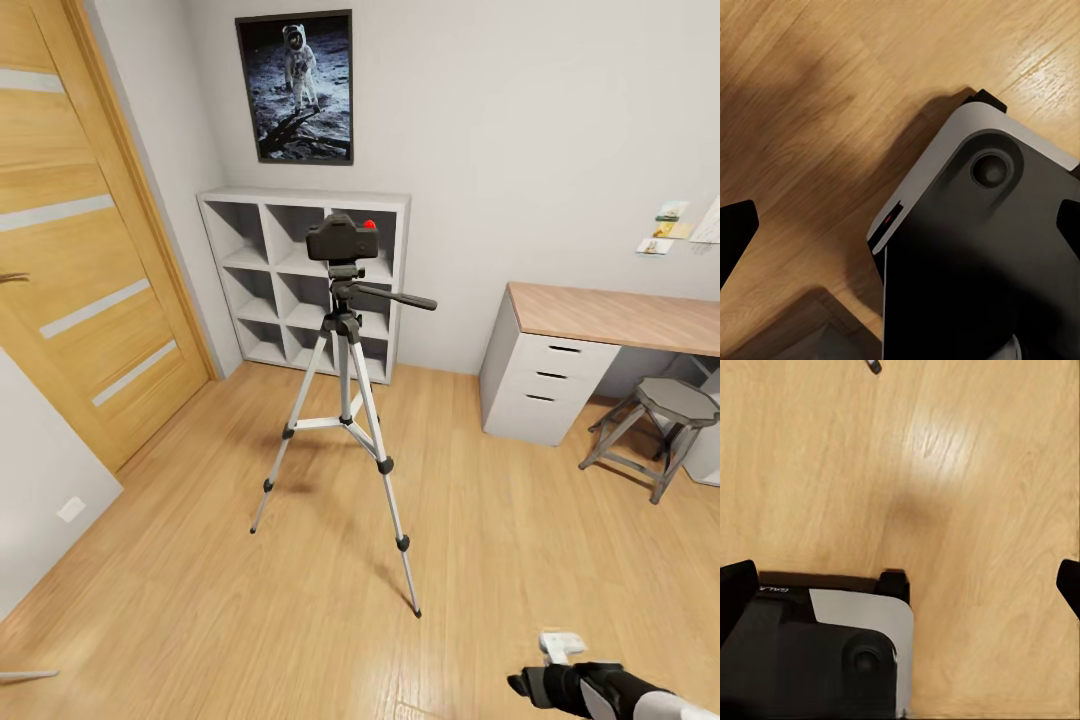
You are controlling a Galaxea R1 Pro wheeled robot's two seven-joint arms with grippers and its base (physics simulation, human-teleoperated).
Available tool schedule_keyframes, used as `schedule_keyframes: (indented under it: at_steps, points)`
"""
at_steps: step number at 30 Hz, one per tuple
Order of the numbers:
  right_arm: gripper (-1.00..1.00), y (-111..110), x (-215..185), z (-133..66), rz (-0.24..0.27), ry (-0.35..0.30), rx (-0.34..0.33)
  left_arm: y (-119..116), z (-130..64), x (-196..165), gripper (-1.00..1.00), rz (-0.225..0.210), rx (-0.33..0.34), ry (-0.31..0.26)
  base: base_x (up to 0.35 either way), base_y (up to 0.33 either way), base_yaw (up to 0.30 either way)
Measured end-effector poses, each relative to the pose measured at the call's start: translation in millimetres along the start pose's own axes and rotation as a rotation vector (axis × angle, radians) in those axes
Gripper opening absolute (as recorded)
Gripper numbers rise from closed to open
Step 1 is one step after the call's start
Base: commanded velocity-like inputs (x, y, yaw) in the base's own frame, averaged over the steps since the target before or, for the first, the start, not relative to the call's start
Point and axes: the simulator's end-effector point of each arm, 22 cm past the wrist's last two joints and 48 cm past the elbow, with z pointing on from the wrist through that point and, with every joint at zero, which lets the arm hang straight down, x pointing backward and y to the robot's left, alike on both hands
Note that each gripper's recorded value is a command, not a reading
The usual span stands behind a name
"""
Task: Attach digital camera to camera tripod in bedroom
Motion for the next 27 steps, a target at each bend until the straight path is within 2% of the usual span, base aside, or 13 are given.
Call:
schedule_keyframes:
  at_steps: [2, 9, 18, 27]
  points:
    - [1.00, -5, 27, 2.2, 0.002, 0.035, 0.027, 0, 0.0, 0, 1.00, 0.000, 0.000, 0.000, 0.000, 0.000, 0.000]
    - [1.00, -14, 84, 4.0, 0.007, 0.110, 0.083, 0, 0.0, 1, 1.00, 0.000, 0.000, 0.001, 0.000, 0.000, 0.000]
    - [1.00, -12, 186, -3.6, 0.015, 0.246, 0.099, -5, -0.4, 11, 1.00, 0.001, 0.003, 0.017, 0.000, 0.000, 0.000]
    - [1.00, -2, 213, -5.0, 0.017, 0.278, 0.097, -15, -1.0, 19, 1.00, 0.015, 0.015, 0.027, 0.000, 0.000, 0.000]
